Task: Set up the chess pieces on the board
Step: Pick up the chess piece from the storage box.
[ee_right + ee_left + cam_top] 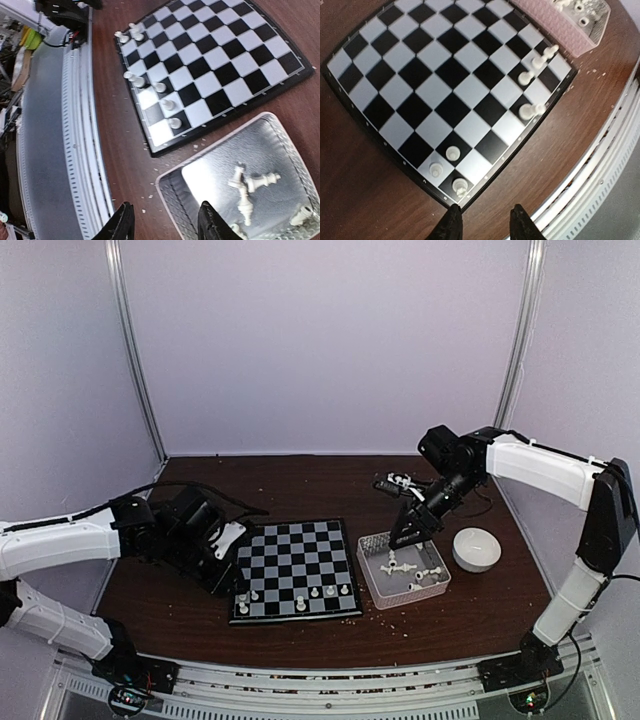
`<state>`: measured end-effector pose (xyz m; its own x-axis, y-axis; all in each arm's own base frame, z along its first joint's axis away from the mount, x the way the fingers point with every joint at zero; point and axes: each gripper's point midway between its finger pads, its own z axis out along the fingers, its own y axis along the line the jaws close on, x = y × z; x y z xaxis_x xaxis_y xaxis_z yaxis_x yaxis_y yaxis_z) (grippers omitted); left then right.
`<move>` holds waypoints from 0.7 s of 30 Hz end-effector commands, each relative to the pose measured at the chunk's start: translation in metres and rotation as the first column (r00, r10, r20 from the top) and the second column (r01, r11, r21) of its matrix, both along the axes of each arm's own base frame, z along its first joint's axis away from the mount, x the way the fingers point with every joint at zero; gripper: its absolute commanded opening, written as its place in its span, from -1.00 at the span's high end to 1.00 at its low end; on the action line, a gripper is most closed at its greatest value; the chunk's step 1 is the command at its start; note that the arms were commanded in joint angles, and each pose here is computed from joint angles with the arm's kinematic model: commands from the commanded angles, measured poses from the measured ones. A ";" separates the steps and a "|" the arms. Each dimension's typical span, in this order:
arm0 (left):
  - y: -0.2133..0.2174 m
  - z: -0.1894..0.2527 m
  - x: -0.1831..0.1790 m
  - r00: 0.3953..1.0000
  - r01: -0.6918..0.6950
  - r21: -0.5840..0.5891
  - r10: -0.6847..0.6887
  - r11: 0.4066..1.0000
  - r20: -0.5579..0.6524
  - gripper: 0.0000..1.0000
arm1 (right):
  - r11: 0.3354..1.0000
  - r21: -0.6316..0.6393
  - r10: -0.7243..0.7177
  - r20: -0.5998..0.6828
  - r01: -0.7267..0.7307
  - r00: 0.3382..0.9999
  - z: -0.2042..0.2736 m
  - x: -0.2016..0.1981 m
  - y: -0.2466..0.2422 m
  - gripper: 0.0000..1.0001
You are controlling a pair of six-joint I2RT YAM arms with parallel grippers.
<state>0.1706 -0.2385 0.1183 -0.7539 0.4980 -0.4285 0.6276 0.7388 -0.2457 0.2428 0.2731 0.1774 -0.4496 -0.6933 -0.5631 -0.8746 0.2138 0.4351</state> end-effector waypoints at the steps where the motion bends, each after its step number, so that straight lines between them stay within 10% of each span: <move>1: -0.029 0.062 0.023 0.988 0.062 -0.120 -0.044 0.991 0.150 0.34 | 0.968 -0.218 -0.096 0.139 0.125 0.986 -0.044 0.044 -0.027 0.20; 8: -0.079 0.109 0.078 0.935 0.072 -0.288 0.036 0.955 0.353 0.30 | 0.893 -0.434 -0.043 0.187 0.122 0.981 -0.098 0.051 -0.061 0.24; 21: -0.150 0.116 0.110 0.944 0.123 -0.461 0.039 0.879 0.327 0.29 | 0.876 -0.471 -0.007 0.206 0.105 0.979 -0.133 0.036 -0.042 0.24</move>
<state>0.2733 -0.3697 0.1918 -0.5777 0.2969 -0.7603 0.7239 0.6168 -0.3091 0.2678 0.2178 0.0441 -0.4201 -0.8820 -0.2133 -0.9057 0.3928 0.1596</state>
